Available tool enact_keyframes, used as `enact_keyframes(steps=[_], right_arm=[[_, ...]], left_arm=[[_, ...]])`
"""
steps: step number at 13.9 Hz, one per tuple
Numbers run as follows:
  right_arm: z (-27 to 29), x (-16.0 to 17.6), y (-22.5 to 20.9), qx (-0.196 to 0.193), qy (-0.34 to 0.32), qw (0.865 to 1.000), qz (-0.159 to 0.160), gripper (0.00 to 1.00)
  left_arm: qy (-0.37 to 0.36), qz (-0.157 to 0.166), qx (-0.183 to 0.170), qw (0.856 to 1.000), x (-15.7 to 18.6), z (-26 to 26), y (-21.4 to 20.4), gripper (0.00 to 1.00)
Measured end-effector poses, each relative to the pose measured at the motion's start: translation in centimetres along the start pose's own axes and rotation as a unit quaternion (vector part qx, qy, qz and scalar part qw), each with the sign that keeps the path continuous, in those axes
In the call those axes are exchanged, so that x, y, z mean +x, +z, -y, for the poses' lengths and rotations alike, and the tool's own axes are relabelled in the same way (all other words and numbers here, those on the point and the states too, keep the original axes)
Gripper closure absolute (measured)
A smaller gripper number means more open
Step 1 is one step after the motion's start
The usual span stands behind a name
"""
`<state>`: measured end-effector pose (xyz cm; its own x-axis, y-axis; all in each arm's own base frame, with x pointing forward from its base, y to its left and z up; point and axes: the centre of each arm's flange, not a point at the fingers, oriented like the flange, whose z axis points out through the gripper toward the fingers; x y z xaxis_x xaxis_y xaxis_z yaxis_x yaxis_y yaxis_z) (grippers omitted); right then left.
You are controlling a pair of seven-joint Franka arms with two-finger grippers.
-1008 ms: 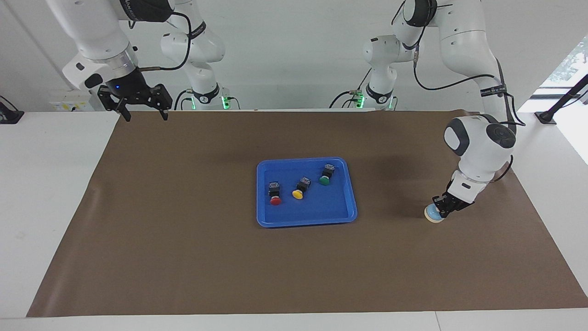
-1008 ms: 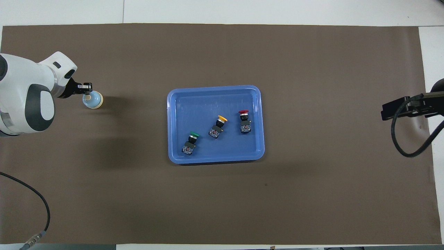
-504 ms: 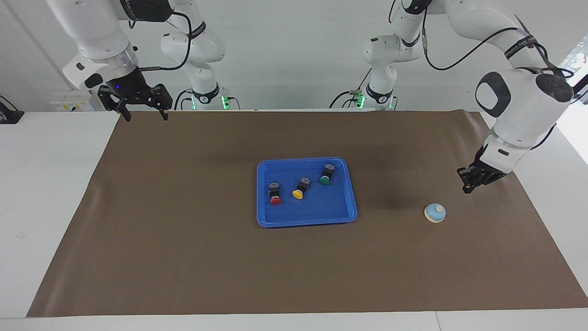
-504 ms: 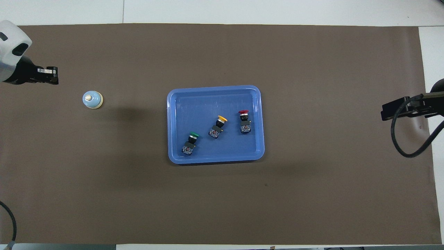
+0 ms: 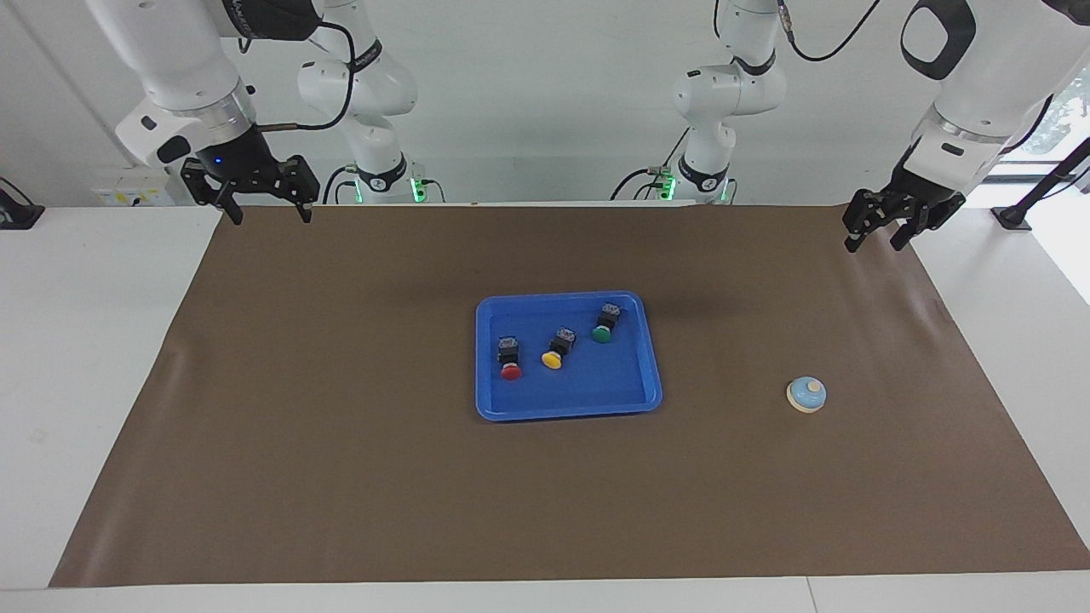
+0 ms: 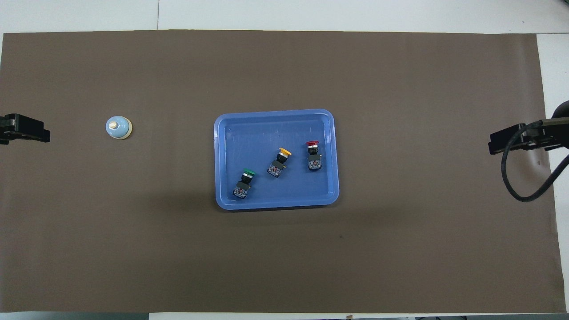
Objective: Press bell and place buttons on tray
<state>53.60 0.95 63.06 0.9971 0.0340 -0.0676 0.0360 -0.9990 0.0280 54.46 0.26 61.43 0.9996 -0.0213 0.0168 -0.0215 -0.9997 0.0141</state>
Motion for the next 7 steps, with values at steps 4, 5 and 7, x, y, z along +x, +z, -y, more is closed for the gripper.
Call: enact_keyframes(steps=[4,5,7], right_arm=[[0.00,0.00,0.00,0.000,0.000,1.000,0.000,0.00],[0.00,0.00,0.00,0.000,0.000,1.000,0.000,0.00],[0.00,0.00,0.00,0.000,0.000,1.000,0.000,0.00]], left_arm=[[0.001,0.007,0.000,1.000,-0.29,-0.62,0.33,0.00],[0.002,0.008,0.000,1.000,-0.31,-0.68,0.38,0.00],[0.004,0.010,0.000,1.000,-0.34,-0.96,0.49,0.00]])
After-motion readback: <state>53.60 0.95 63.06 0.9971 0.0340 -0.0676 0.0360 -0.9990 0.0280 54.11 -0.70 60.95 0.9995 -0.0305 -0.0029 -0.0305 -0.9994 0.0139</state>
